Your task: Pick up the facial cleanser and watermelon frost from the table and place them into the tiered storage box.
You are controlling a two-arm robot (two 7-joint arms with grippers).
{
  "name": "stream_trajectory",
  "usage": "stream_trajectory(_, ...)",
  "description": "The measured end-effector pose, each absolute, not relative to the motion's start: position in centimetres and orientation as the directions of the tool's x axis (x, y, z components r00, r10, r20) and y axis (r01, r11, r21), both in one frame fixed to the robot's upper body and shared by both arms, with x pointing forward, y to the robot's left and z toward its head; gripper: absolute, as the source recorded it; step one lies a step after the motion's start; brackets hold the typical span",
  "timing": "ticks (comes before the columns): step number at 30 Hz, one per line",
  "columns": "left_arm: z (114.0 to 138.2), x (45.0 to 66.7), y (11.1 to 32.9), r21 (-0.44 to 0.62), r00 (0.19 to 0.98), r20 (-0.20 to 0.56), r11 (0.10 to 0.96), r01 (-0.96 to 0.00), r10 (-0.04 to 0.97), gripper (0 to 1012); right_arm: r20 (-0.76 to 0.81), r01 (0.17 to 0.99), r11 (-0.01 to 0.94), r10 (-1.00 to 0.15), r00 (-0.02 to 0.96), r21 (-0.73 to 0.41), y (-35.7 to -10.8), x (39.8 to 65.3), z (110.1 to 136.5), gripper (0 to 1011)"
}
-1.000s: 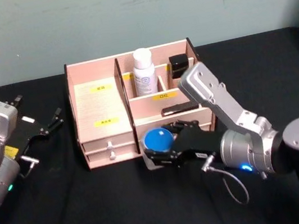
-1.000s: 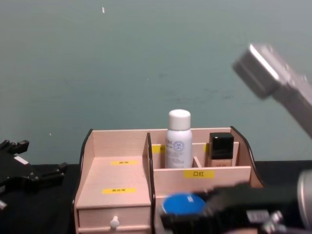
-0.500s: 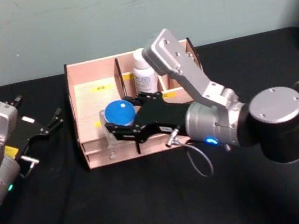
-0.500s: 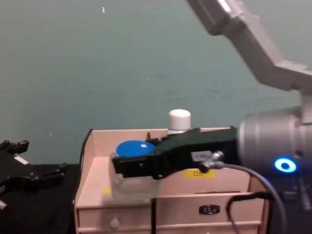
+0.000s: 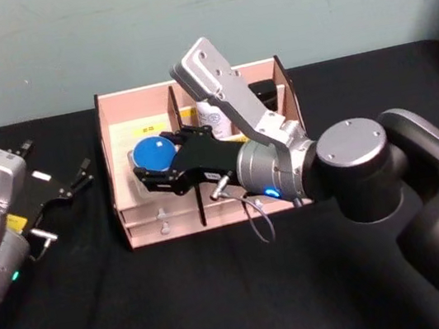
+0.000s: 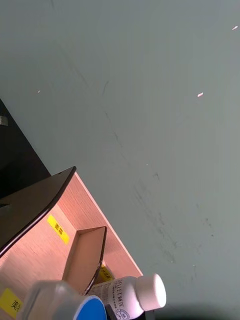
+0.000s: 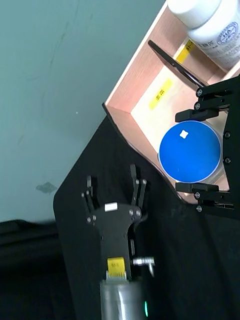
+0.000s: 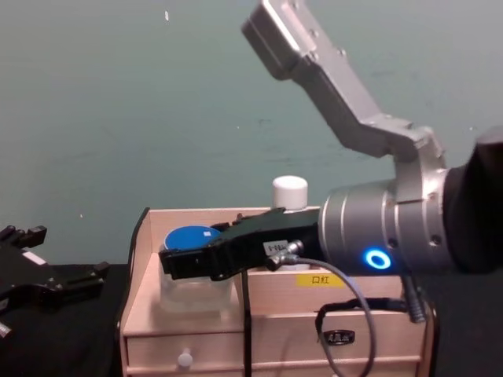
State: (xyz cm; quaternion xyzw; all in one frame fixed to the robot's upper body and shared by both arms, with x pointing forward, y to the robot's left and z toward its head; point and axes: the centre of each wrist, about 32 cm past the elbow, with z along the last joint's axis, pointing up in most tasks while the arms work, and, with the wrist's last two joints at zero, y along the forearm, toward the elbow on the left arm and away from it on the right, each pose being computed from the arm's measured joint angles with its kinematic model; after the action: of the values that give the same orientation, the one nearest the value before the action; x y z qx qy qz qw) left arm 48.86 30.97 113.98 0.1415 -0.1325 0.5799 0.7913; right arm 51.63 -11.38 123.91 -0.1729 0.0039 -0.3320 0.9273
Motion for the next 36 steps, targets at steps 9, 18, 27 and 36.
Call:
stream_trajectory(9, 114.0, 48.9, 31.0, 0.07, 0.292, 0.374, 0.287, -0.955, 0.88, 1010, 0.102, 0.639, 0.703, -0.644, 0.759, -0.313, -10.9, 53.3, 123.4, 721)
stream_trajectory(18, 114.0, 48.9, 31.0, 0.07, 0.292, 0.374, 0.287, -0.955, 0.88, 1010, 0.097, 0.644, 0.697, -0.651, 0.753, -0.315, -10.6, 54.2, 123.1, 721)
stream_trajectory(27, 114.0, 48.9, 31.0, 0.07, 0.292, 0.374, 0.287, -0.955, 0.88, 1010, 0.096, 0.647, 0.69, -0.656, 0.749, -0.326, -10.4, 54.7, 122.5, 721)
stream_trajectory(36, 114.0, 48.9, 31.0, 0.07, 0.292, 0.374, 0.287, -0.955, 0.88, 1009, 0.103, 0.646, 0.687, -0.655, 0.749, -0.332, -10.4, 54.8, 122.4, 721)
